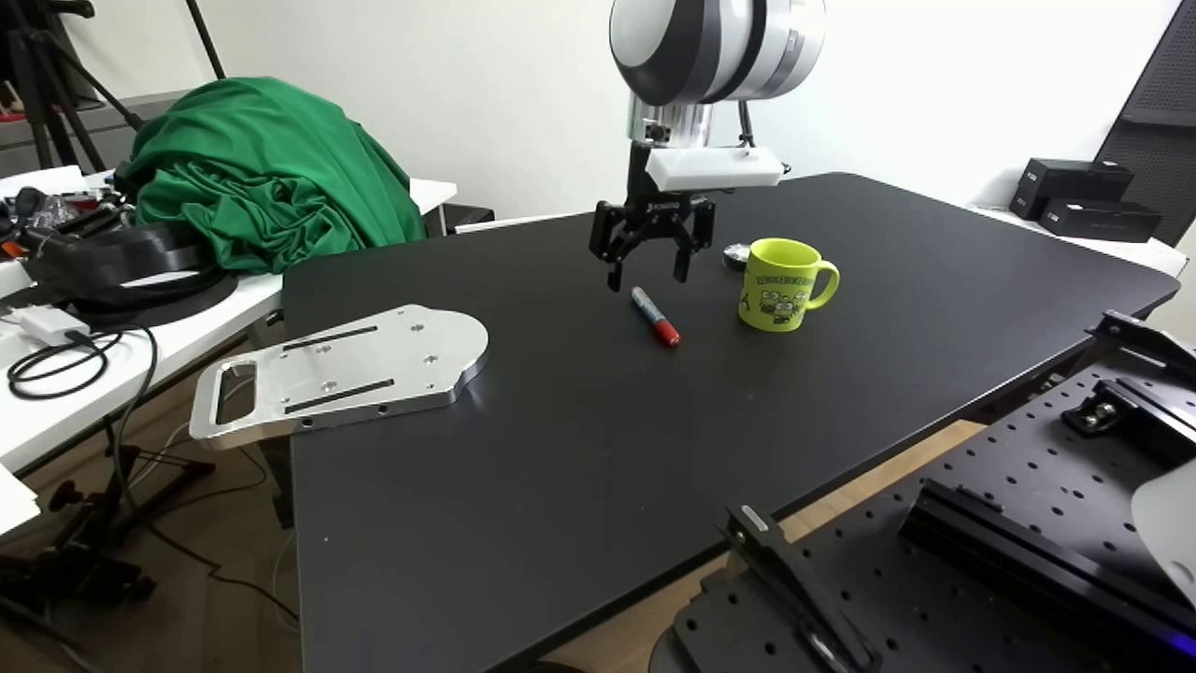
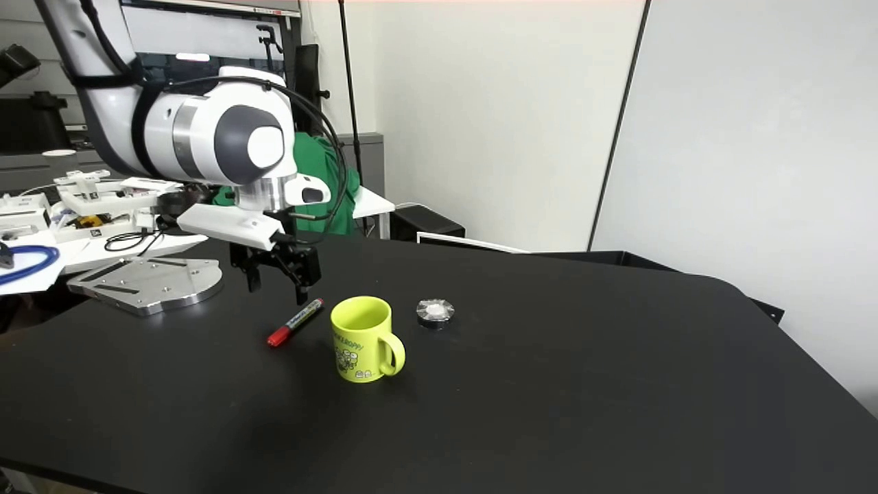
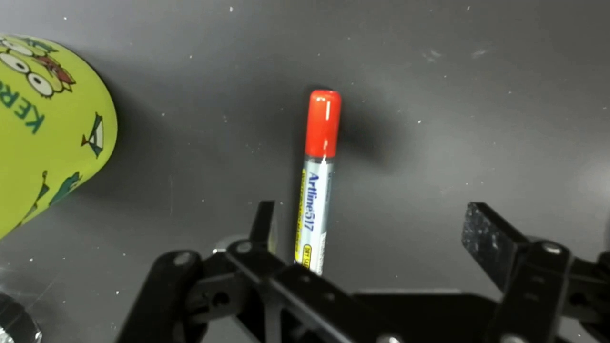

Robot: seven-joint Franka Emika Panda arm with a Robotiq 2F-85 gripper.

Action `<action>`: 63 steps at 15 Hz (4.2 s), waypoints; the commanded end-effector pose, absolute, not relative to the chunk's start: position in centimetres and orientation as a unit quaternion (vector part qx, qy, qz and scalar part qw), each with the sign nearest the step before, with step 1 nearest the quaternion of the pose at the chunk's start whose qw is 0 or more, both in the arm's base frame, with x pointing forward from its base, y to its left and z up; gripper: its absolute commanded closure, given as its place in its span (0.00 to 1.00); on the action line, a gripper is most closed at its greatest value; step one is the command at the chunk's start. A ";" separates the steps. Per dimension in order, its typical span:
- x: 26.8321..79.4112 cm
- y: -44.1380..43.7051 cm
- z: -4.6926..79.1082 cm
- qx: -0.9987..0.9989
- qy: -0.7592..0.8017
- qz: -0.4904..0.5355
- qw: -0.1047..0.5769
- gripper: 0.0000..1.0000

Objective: Place the marker inside the yellow mug

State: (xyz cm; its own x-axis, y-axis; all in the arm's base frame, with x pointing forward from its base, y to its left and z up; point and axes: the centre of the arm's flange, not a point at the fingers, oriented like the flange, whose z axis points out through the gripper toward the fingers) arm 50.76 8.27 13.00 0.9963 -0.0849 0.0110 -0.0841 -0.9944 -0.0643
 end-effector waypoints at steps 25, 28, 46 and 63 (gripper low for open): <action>51.4 3.7 7.3 -0.994 0.107 0.028 0.005 0.52; 52.0 3.6 7.5 -0.993 0.113 0.040 -0.022 0.71; 57.2 0.6 21.2 -0.965 0.217 0.100 0.104 0.95; 50.1 -17.4 19.2 -0.774 0.433 0.367 0.279 0.95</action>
